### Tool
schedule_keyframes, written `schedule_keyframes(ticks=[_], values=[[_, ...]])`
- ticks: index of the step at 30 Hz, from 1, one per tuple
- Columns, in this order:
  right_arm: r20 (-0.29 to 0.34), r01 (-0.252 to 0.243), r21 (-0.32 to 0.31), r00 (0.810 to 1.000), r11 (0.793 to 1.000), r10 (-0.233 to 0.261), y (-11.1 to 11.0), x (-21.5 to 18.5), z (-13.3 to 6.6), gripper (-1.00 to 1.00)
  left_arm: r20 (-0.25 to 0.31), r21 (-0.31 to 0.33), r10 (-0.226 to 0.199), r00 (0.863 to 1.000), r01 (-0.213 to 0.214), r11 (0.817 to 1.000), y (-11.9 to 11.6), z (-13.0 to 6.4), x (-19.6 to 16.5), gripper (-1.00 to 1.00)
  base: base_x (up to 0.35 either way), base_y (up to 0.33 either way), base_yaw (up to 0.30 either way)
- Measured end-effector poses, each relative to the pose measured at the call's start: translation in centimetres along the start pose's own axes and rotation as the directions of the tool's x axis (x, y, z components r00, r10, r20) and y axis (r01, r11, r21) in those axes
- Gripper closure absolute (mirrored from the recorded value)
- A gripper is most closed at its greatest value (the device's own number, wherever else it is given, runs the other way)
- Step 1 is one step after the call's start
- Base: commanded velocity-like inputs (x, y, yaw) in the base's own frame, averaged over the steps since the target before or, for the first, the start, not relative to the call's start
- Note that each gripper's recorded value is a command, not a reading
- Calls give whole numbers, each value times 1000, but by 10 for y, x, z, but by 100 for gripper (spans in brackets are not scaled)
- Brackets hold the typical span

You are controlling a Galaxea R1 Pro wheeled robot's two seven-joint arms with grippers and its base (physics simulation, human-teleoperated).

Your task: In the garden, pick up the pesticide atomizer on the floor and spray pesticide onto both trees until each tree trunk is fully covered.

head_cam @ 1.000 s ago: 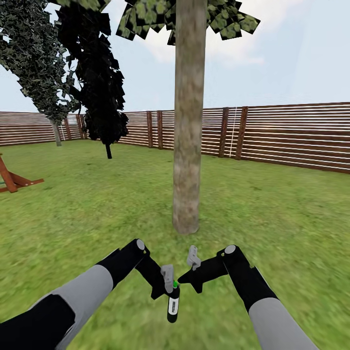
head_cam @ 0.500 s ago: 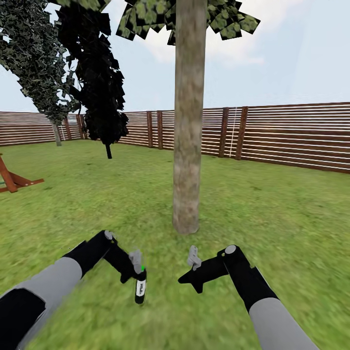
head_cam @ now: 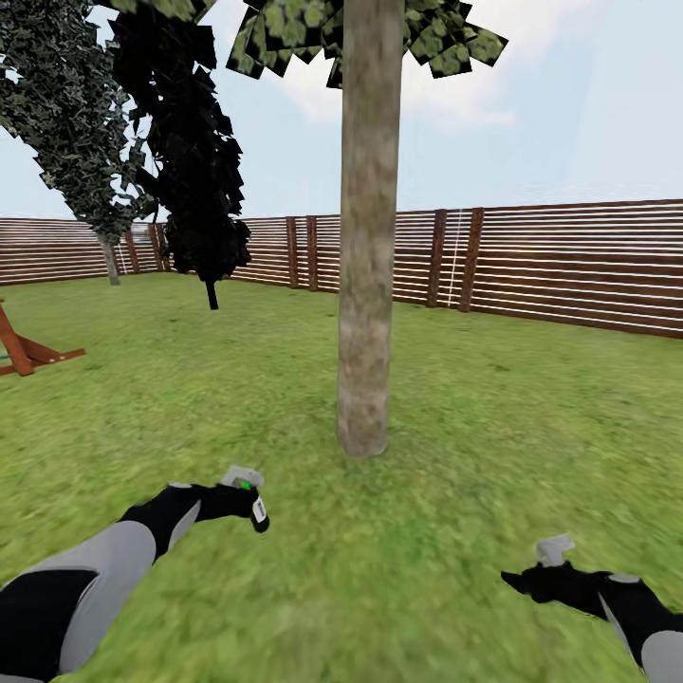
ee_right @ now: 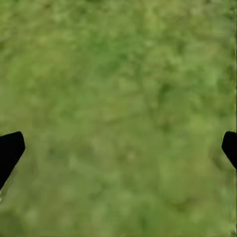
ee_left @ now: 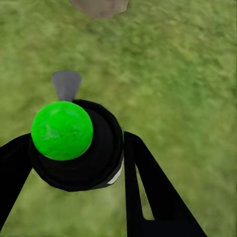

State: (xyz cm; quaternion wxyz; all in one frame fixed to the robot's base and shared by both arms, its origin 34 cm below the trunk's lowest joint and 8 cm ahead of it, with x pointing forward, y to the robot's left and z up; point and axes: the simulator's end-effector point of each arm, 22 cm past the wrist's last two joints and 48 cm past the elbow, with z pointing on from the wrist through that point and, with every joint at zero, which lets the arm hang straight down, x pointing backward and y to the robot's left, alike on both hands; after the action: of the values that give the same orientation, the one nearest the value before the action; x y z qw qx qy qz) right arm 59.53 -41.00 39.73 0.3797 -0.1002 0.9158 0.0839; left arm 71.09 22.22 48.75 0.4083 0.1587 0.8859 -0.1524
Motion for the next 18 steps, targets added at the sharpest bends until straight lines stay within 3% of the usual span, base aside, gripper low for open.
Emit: schedule_keyframes(ticks=[1, 2, 4, 5, 6, 8, 11, 18], values=[[117, -77, 91, 991, 993, 66, -29, -17, -8, -100, 18, -31, -17, 1000, 17, 999, 2, 3, 1, 100, 0, 0, 0], [191, -127, 144, 977, 981, 98, -46, -26, -14, -100, 29, -51, -27, 999, 29, 998, 3, 6, 2, 100, 0, 0, 0], [394, -271, 297, 908, 915, 141, -97, -45, -42, -100, 54, -122, -56, 997, 62, 991, -10, 20, -2, 100, 0, 0, 0], [458, -327, 349, 877, 878, 144, -115, -47, -54, -100, 57, -179, -63, 996, 73, 981, -11, 25, 0, 100, 0, 0, 0], [493, -358, 373, 858, 856, 144, -124, -48, -62, -100, 57, -245, -68, 996, 80, 966, -6, 26, 6, 100, 0, 0, 0], [516, -382, 391, 844, 837, 144, -132, -47, -68, -100, 88, -334, -68, 994, 94, 938, 6, 24, 8, 100, 0, 0, 0], [525, -391, 396, 839, 831, 145, -133, -47, -69, -100, 143, -371, -104, 984, 151, 916, 13, 21, 3, 100, 0, 0, 0], [503, -402, 353, 843, 845, 191, -113, -35, -52, -100, 157, -373, -128, 979, 178, 910, 13, 20, 4, 100, 0, 0, 0]])
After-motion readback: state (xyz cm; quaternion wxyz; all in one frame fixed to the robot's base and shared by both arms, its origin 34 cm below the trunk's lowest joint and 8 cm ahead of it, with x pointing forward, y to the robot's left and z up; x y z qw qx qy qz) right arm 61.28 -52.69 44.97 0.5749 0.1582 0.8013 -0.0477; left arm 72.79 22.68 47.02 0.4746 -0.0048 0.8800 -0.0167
